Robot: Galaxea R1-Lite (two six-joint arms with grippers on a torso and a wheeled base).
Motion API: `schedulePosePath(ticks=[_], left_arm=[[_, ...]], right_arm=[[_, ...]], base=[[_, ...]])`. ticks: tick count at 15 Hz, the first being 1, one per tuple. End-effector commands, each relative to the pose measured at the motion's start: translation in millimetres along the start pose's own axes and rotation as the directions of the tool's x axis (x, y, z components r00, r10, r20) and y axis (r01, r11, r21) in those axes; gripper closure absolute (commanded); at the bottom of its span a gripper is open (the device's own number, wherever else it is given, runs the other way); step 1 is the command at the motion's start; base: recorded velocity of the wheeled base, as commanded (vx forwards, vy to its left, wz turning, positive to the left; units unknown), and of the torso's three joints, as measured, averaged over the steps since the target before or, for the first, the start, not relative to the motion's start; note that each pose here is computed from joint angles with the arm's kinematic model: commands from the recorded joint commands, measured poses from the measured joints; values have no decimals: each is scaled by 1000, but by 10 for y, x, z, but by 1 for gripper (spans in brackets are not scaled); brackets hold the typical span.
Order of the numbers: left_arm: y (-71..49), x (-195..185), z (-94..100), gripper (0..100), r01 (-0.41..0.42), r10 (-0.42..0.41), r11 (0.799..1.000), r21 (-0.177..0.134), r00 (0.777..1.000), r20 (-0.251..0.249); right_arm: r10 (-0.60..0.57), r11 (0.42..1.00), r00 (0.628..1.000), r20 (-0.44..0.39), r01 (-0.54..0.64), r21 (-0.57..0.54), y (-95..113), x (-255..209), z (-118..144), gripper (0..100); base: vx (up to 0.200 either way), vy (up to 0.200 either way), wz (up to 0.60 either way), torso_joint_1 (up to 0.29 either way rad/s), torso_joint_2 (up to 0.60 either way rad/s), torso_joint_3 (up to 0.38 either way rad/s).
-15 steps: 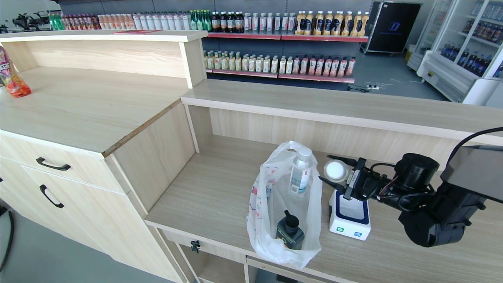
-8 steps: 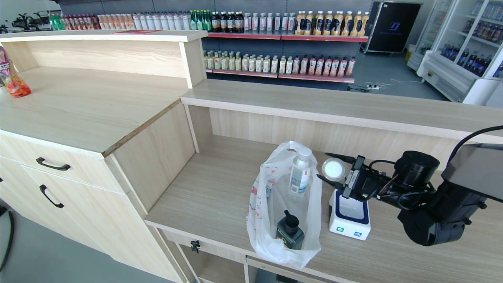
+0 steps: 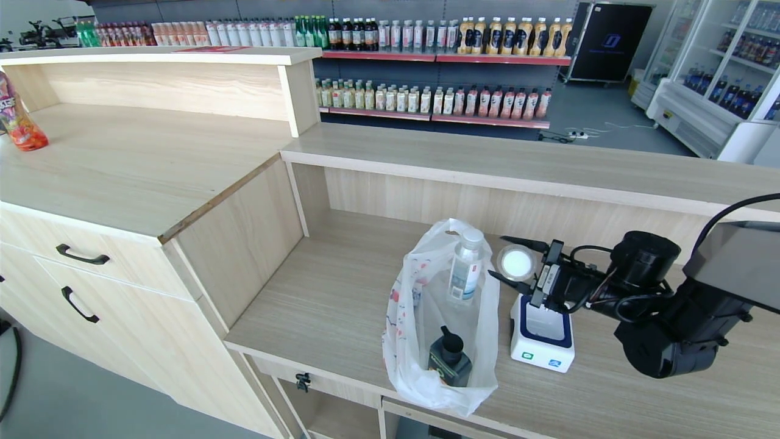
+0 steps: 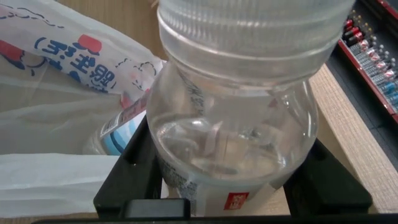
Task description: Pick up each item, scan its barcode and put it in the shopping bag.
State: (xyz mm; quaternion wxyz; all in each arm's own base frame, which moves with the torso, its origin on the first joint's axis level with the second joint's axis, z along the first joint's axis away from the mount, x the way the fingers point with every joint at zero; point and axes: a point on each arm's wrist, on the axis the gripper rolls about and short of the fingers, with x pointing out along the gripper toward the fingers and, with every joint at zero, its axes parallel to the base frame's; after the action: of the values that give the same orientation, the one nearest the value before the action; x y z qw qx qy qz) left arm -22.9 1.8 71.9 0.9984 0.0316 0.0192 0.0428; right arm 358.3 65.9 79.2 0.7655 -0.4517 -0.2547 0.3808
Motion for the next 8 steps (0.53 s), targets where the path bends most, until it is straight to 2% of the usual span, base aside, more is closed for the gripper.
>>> schedulePosePath(ticks=[1,8], left_arm=[[0,0,0,0,-1,1,1000,-1,1000,0],[0,0,0,0,-1,1,1000,-1,1000,0]], right_arm=[[10,1000,1000,6,-10,6,35,19,-35,100],[26,1000,999,20,-26,8,71,24,-58,100]], base=[[0,0,0,0,0,0],[0,0,0,0,0,0]])
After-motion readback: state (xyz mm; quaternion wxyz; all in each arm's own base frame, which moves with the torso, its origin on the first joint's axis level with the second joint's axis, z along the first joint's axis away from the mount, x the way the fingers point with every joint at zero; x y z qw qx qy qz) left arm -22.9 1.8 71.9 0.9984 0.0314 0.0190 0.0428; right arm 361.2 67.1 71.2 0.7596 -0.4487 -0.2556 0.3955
